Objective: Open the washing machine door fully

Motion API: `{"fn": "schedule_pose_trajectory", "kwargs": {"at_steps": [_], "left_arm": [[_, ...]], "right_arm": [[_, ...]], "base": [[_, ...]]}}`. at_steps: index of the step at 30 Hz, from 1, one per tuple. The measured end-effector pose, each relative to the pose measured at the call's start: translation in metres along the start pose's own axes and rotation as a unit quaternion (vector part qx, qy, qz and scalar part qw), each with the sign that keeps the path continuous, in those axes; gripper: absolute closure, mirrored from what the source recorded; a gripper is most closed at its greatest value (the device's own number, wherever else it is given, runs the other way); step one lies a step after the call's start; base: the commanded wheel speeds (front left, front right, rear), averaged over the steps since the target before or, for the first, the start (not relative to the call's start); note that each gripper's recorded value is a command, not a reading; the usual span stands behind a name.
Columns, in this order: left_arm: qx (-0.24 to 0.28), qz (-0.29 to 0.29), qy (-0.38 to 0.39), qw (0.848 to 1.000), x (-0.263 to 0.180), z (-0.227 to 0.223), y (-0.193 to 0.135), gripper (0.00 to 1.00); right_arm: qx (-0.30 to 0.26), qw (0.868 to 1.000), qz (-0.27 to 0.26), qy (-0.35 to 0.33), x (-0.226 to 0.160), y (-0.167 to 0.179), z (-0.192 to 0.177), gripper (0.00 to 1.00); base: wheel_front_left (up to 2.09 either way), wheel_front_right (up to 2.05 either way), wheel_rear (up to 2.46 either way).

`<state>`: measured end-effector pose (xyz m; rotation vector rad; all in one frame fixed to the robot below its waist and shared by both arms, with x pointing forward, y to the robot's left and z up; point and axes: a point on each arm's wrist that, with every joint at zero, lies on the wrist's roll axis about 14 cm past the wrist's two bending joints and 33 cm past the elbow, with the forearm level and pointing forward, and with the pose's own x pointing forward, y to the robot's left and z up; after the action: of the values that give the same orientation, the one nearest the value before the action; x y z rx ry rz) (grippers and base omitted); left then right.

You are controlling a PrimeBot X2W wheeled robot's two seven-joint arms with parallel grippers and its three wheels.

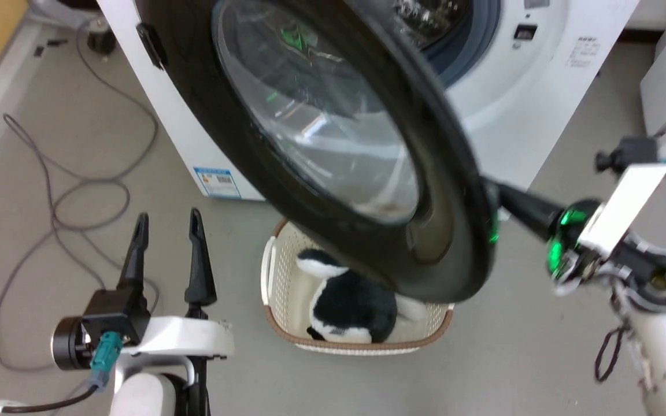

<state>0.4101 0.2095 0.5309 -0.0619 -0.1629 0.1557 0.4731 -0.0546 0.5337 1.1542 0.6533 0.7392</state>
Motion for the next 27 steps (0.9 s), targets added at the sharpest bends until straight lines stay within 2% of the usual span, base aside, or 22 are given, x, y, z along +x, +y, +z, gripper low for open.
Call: {"fn": "schedule_pose_trajectory", "kwargs": {"at_steps": [17, 27], "left_arm": [[0.004, 0.007, -0.007, 1.0, -0.03, 0.013, 0.012, 0.0], [0.003, 0.008, -0.004, 1.0, -0.041, 0.014, 0.014, 0.0]], "right_arm": [[0.027, 0.995, 0.055, 0.084, -0.007, 0.034, -0.105, 1.0], [0.059, 0.991, 0.069, 0.101, -0.006, 0.042, -0.145, 1.0]], "base": [[0.0, 0.0, 0.0], [0.0, 0.0, 0.0]]}}
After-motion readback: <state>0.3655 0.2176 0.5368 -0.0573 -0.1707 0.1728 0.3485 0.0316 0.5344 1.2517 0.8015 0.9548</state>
